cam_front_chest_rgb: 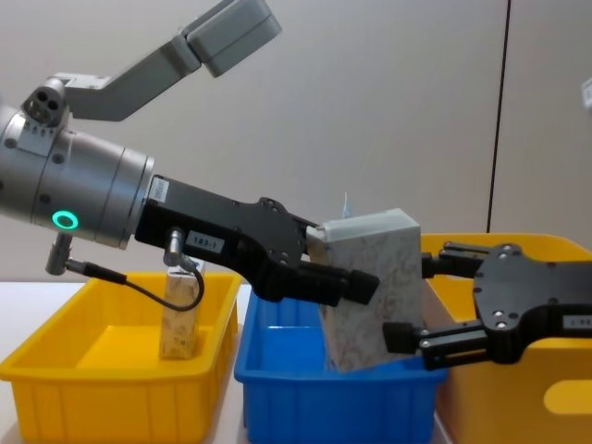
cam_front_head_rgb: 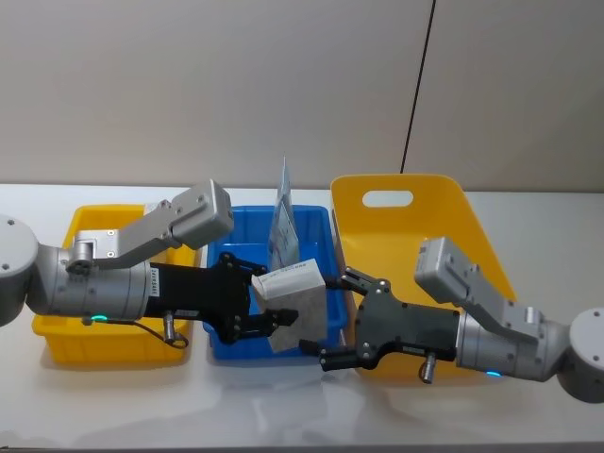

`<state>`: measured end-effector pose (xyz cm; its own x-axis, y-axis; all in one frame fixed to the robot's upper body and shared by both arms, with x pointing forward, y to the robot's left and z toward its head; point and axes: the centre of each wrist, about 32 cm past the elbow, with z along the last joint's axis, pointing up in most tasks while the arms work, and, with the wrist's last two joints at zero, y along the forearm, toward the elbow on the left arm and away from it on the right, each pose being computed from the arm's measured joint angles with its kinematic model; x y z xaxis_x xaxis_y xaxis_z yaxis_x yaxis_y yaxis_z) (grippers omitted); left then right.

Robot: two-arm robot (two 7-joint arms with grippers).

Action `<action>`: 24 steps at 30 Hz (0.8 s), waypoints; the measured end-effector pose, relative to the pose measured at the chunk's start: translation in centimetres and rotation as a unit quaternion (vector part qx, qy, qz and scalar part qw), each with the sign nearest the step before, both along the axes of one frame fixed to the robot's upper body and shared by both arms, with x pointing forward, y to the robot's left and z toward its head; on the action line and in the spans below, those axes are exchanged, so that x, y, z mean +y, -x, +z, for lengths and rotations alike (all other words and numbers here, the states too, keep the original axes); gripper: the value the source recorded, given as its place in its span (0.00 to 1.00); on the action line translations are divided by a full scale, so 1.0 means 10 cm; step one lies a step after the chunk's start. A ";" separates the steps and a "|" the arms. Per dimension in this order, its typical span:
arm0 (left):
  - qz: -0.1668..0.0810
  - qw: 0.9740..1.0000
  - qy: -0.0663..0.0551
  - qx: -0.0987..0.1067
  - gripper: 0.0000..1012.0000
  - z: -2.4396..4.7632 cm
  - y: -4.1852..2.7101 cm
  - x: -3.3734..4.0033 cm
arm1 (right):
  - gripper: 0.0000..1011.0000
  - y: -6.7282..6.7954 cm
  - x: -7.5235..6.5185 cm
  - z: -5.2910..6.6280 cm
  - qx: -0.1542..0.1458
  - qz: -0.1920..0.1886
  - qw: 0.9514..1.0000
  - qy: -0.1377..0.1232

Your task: Bimanual collaborative sorting of washing and personal care products

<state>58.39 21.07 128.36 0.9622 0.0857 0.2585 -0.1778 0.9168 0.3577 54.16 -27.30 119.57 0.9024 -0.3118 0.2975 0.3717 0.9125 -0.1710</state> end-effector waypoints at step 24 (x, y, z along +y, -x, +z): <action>0.000 1.000 0.000 0.000 0.39 0.000 0.000 0.000 | 0.99 -0.30 0.12 0.03 0.009 0.029 0.999 0.021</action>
